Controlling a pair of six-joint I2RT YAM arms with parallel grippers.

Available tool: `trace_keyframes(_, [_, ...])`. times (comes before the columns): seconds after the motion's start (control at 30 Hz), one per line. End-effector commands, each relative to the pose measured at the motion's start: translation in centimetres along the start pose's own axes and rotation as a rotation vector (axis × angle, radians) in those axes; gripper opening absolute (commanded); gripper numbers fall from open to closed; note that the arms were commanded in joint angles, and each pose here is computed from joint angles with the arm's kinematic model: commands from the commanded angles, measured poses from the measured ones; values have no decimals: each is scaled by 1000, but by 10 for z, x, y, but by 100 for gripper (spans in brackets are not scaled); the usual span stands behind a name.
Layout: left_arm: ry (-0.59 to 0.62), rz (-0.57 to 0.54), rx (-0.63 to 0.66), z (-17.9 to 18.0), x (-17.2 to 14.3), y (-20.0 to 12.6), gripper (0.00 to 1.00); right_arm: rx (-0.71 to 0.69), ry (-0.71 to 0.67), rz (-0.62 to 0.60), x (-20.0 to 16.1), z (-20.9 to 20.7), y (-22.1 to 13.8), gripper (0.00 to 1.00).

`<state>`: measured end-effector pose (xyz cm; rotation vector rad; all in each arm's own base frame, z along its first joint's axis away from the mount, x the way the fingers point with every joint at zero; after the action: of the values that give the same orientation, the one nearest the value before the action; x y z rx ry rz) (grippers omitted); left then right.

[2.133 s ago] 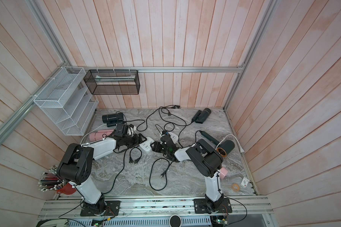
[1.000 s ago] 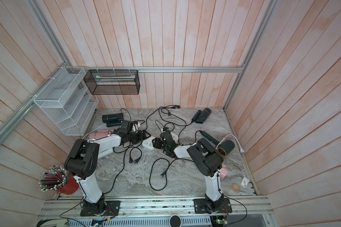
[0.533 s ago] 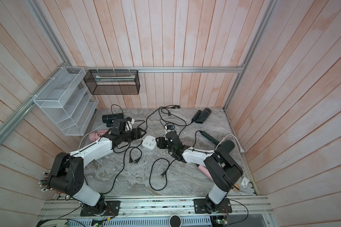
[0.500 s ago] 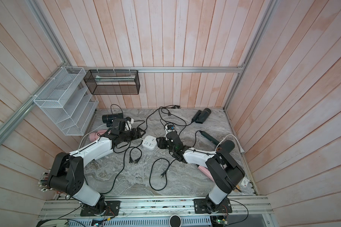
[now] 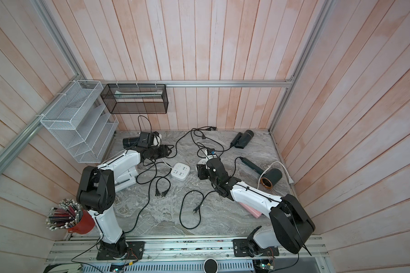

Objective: Charge the blow dryers
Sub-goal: Move the socket to the center of the board.

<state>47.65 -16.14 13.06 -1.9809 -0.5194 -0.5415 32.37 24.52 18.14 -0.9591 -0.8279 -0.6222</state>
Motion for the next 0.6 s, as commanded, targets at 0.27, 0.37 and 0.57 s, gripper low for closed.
trace_keyframes(0.27, [306, 42, 118, -1, 13, 51, 52, -49, -20, 27, -11, -15, -7, 56])
trace_keyframes(0.37, [342, 80, 121, -3, 8, 60, 51, -46, -21, 34, -13, -14, -5, 56])
trace_keyframes(0.57, [377, 125, 169, 4, -5, 77, 48, -40, -18, 36, -13, -13, -4, 56])
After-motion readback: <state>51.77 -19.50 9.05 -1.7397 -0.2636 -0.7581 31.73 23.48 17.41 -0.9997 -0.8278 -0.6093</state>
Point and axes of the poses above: each gripper's point midway between its finger pads, its own y axis out along the fingers, its own z axis along the line the jaws close on, x = y × z, the point moved 2 cm from there along -y, back along the fingers, and after that the axes turned 1 degree about y, right-handed, at the moved point
